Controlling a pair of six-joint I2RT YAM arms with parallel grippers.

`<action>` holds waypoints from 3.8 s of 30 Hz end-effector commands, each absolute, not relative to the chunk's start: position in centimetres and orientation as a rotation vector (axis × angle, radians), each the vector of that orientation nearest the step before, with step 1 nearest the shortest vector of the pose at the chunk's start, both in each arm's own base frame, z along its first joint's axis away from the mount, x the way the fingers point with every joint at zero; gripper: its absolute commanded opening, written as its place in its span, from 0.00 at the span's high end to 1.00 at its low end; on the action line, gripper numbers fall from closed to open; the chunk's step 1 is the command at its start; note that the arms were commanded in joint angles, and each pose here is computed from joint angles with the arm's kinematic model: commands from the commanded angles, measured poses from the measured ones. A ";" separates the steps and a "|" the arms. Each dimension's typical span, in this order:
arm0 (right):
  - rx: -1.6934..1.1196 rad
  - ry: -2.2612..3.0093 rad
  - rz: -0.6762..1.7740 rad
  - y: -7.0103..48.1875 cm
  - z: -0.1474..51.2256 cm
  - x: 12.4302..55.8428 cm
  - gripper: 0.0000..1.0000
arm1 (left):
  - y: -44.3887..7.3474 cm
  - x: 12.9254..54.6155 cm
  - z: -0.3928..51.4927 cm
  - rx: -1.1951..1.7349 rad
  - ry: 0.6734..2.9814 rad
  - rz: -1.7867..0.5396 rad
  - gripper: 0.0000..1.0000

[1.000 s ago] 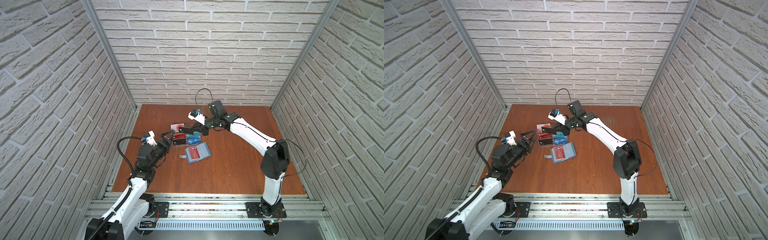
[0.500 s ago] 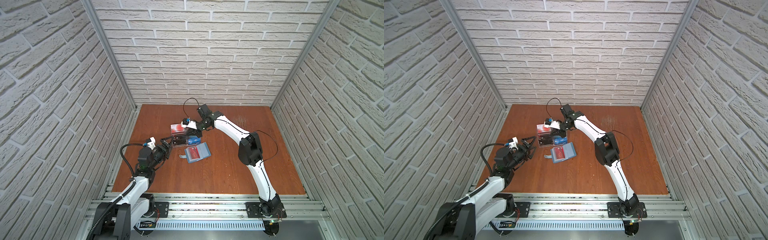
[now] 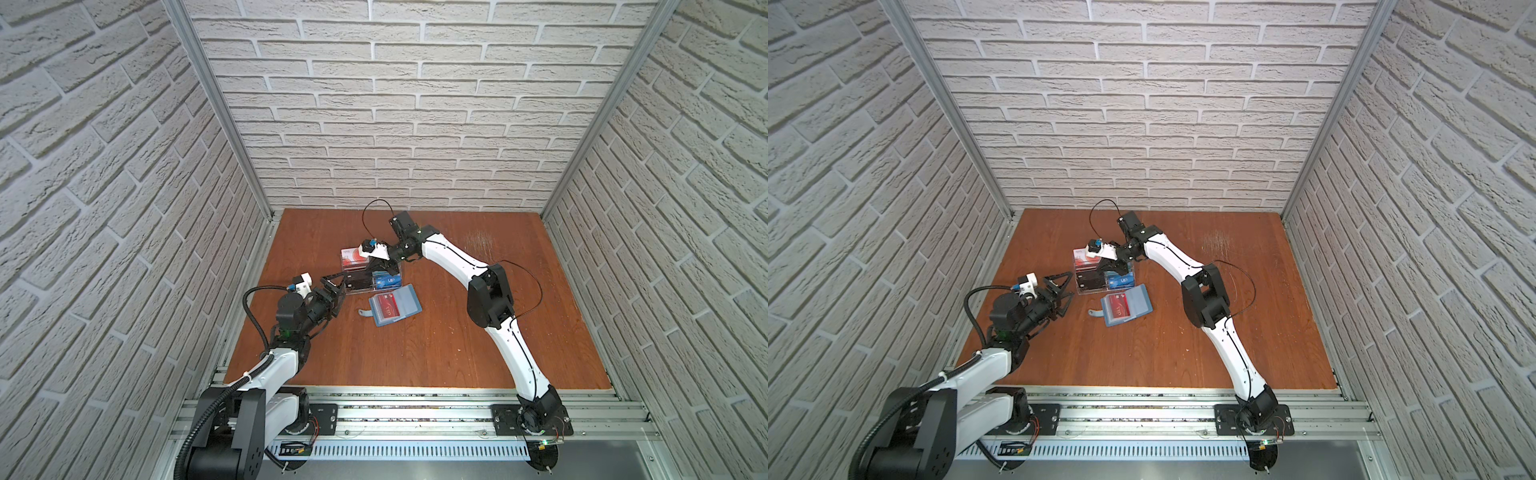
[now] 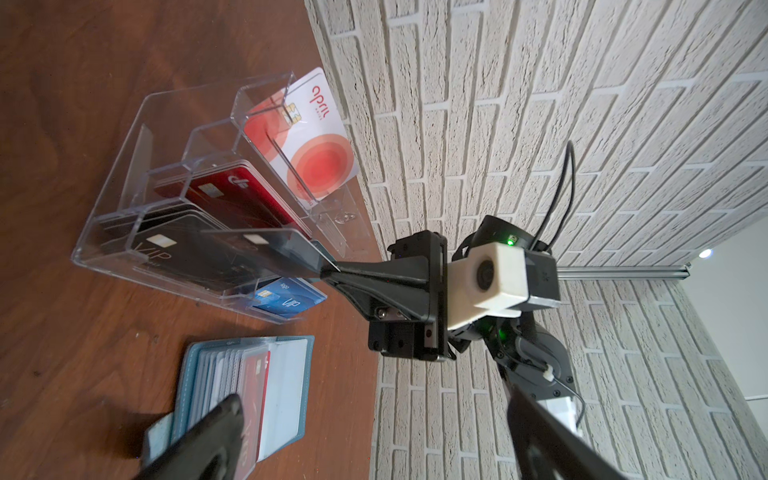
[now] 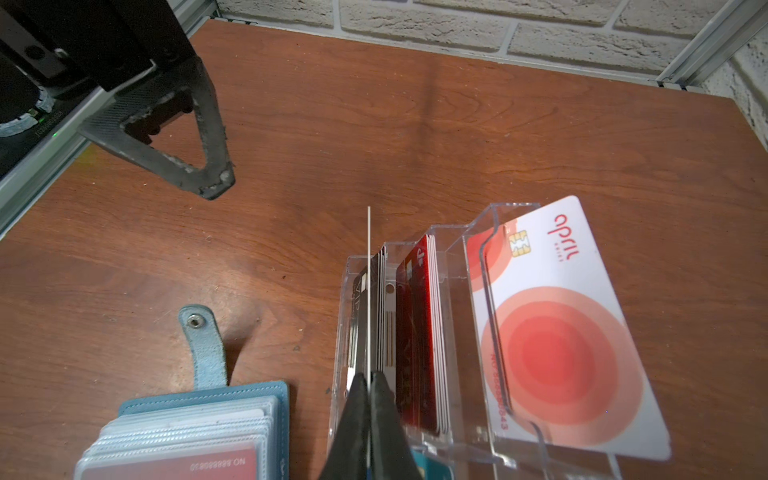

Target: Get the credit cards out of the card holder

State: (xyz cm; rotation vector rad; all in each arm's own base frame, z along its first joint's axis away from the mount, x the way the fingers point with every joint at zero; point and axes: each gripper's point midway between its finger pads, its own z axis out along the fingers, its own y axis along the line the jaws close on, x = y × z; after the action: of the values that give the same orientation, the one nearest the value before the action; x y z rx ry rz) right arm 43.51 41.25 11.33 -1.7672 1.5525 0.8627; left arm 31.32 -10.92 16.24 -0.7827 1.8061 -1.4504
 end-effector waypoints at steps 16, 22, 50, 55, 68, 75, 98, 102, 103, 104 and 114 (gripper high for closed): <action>-1.761 1.546 0.859 42.7 10.3 43.7 0.94 | -10.2 31.4 16.5 -0.746 1.771 -1.459 0.02; -1.757 1.568 0.860 42.6 9.8 43.8 0.94 | -10.1 31.5 16.2 -0.756 1.774 -1.463 0.02; -1.700 1.653 0.807 42.1 8.6 44.4 0.87 | -9.6 31.2 15.9 -0.768 1.774 -1.464 0.02; -1.693 1.653 0.804 42.1 8.8 44.5 0.80 | -9.6 31.1 15.6 -0.775 1.780 -1.459 0.02; -1.674 1.638 0.824 42.3 10.0 44.4 0.77 | -9.6 31.1 15.6 -0.777 1.783 -1.461 0.02; -1.667 1.618 0.821 42.3 11.0 44.2 0.75 | -9.6 31.2 15.6 -0.778 1.782 -1.460 0.02; -1.561 1.493 0.777 41.6 18.6 43.4 0.66 | -9.6 30.5 17.1 -0.727 1.786 -1.424 0.02; -1.484 1.461 0.747 40.6 21.4 43.0 0.57 | -9.3 30.2 18.1 -0.689 1.799 -1.371 0.02; -1.464 1.460 0.736 40.1 22.0 43.0 0.55 | -9.3 30.1 18.4 -0.683 1.803 -1.355 0.02; -1.445 1.456 0.730 39.7 22.6 42.8 0.52 | -9.1 30.0 18.8 -0.681 1.803 -1.336 0.02; -0.950 1.683 0.480 29.1 27.8 42.8 0.00 | -5.5 29.2 23.4 -0.563 1.764 -0.914 0.02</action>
State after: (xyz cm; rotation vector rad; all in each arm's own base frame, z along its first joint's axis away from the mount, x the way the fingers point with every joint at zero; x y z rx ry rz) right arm 41.16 32.81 24.82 -1.2105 1.6198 0.6045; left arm 29.45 -7.67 23.48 -0.5976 1.7514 -1.1567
